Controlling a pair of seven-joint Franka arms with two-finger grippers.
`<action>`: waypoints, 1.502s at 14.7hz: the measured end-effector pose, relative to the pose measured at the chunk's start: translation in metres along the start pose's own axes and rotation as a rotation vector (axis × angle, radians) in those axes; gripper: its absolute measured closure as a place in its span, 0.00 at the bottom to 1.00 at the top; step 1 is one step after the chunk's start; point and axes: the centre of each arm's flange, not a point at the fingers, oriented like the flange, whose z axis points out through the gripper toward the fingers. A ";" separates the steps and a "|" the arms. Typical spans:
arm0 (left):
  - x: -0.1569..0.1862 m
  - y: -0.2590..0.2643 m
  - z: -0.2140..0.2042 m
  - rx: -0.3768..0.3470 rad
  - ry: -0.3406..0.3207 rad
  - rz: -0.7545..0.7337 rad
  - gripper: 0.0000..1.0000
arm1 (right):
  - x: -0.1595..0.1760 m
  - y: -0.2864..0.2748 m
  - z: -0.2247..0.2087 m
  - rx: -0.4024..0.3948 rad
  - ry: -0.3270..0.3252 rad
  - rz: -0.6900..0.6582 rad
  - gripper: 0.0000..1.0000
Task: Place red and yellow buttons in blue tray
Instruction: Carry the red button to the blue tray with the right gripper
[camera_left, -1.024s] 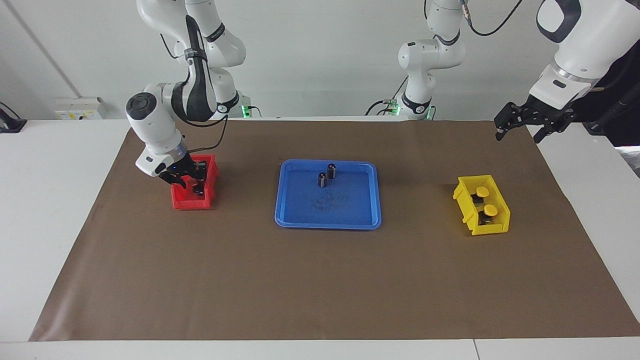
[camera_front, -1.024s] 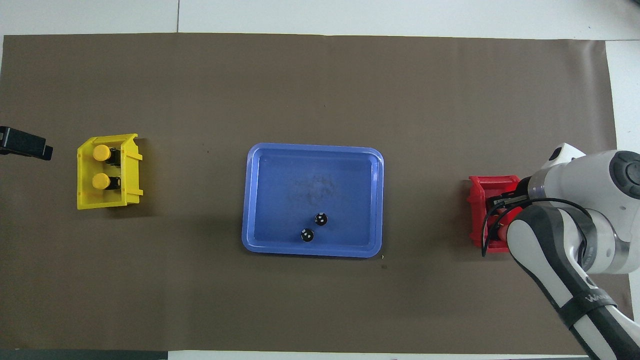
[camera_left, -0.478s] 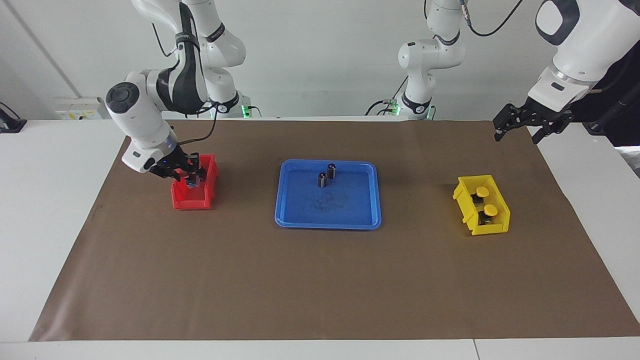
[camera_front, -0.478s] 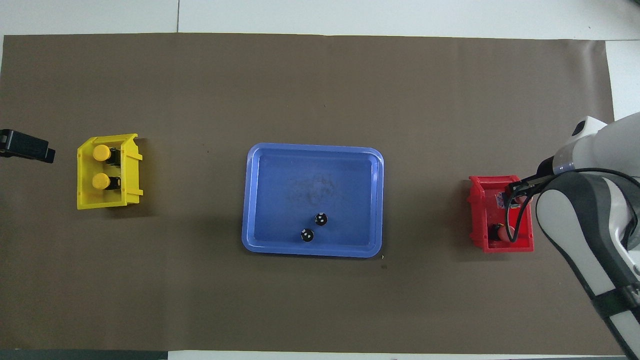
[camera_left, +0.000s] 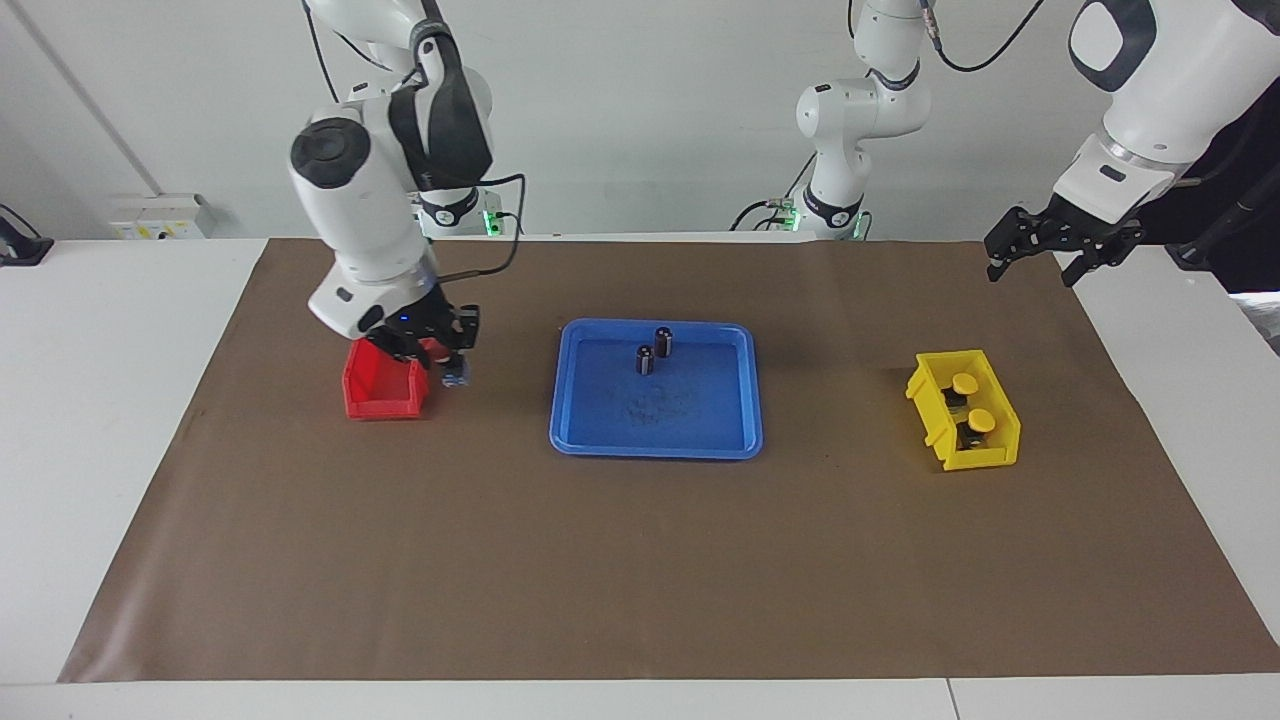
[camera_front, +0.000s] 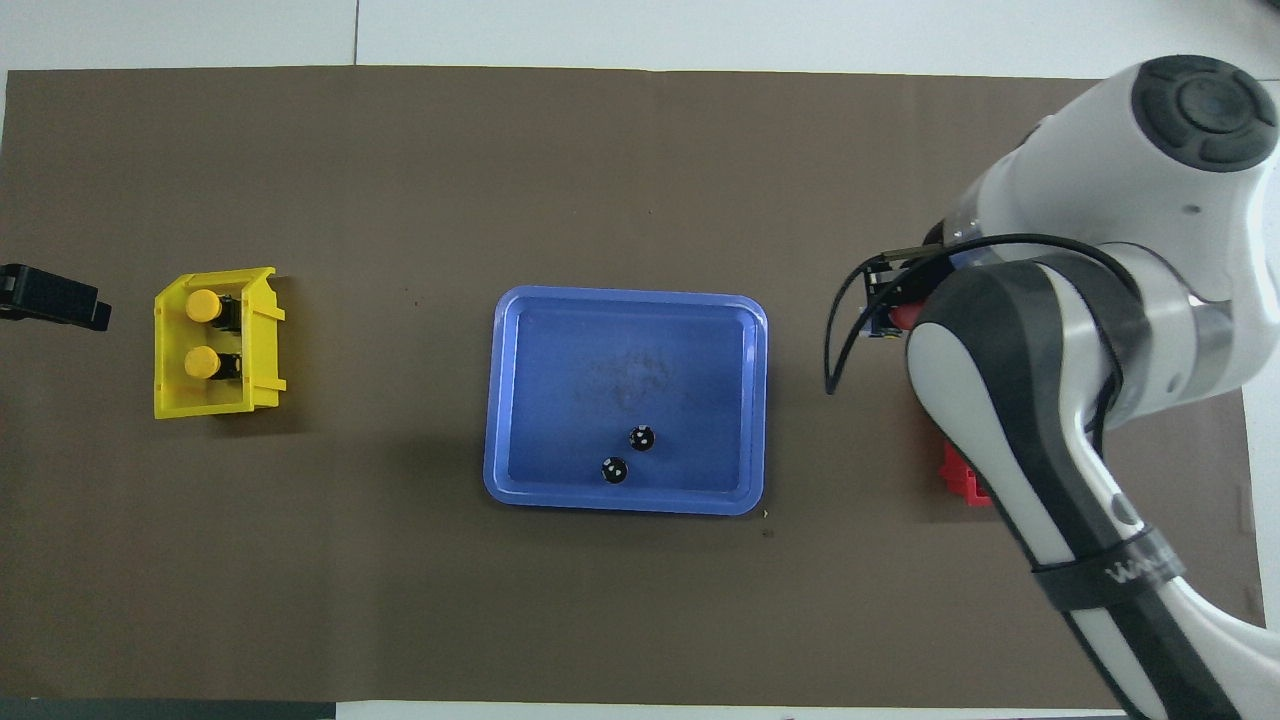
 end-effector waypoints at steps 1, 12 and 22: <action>0.000 0.000 0.000 0.000 -0.001 0.000 0.00 | 0.005 -0.036 0.010 -0.001 0.000 0.026 0.59; 0.001 -0.001 0.004 0.002 0.009 -0.001 0.00 | -0.002 -0.180 0.143 -0.015 0.023 0.067 0.59; 0.044 -0.027 0.155 0.018 0.127 -0.035 0.26 | 0.009 -0.139 0.083 -0.043 0.050 0.089 0.30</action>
